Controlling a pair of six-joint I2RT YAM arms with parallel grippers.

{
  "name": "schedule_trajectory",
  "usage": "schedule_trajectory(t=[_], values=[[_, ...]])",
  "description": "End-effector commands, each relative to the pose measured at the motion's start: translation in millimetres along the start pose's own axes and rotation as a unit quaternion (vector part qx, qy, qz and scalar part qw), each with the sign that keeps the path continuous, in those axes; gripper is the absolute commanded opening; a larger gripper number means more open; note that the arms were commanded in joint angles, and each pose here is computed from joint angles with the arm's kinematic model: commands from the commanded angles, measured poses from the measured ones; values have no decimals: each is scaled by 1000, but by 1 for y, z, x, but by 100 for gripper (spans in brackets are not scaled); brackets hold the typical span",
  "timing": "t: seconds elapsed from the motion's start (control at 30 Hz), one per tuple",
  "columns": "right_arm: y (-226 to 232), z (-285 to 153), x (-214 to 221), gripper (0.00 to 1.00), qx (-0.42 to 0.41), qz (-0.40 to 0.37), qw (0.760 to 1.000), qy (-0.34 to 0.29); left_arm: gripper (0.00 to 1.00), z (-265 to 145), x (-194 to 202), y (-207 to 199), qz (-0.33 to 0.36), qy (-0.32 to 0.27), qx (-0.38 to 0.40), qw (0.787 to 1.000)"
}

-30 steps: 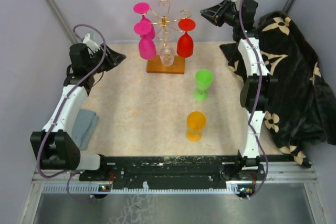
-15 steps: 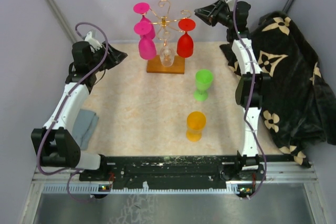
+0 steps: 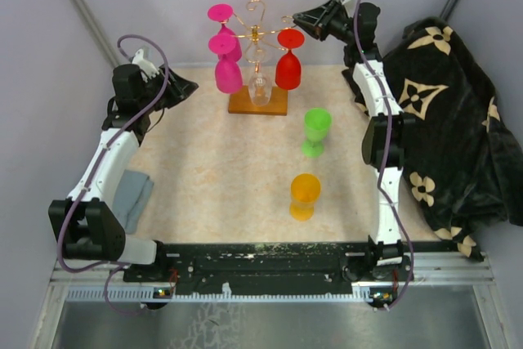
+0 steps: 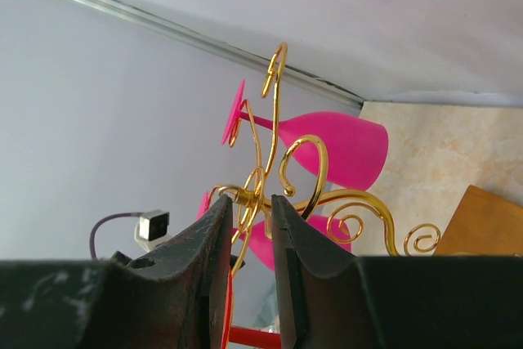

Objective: Place the wine glass upside down on the wine glass rack
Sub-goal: Move the wine rack to the center of the board.

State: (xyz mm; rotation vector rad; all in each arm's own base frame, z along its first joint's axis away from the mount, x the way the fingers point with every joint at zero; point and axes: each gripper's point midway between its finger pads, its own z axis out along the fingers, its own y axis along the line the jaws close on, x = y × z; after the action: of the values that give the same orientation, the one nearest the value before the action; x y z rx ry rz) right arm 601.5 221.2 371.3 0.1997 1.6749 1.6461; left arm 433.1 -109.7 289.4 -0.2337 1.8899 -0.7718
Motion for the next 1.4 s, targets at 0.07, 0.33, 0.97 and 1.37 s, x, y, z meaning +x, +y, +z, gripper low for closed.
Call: schedule_trajectory(t=[0.07,0.33,0.97,1.37], values=[[24,6,-4,27,-32,-39,999,-15,50,-5,-12,-10,17,-16,8,1000],[17,3,-6,27,-4,-57,998,-25,50,-5,-12,-8,20,-17,5,1000],[-8,8,-5,27,16,-46,998,-31,50,-1,-12,-6,20,-16,2,1000],[-25,20,4,27,18,-31,999,-26,50,-1,-14,-5,21,-18,-1,1000]])
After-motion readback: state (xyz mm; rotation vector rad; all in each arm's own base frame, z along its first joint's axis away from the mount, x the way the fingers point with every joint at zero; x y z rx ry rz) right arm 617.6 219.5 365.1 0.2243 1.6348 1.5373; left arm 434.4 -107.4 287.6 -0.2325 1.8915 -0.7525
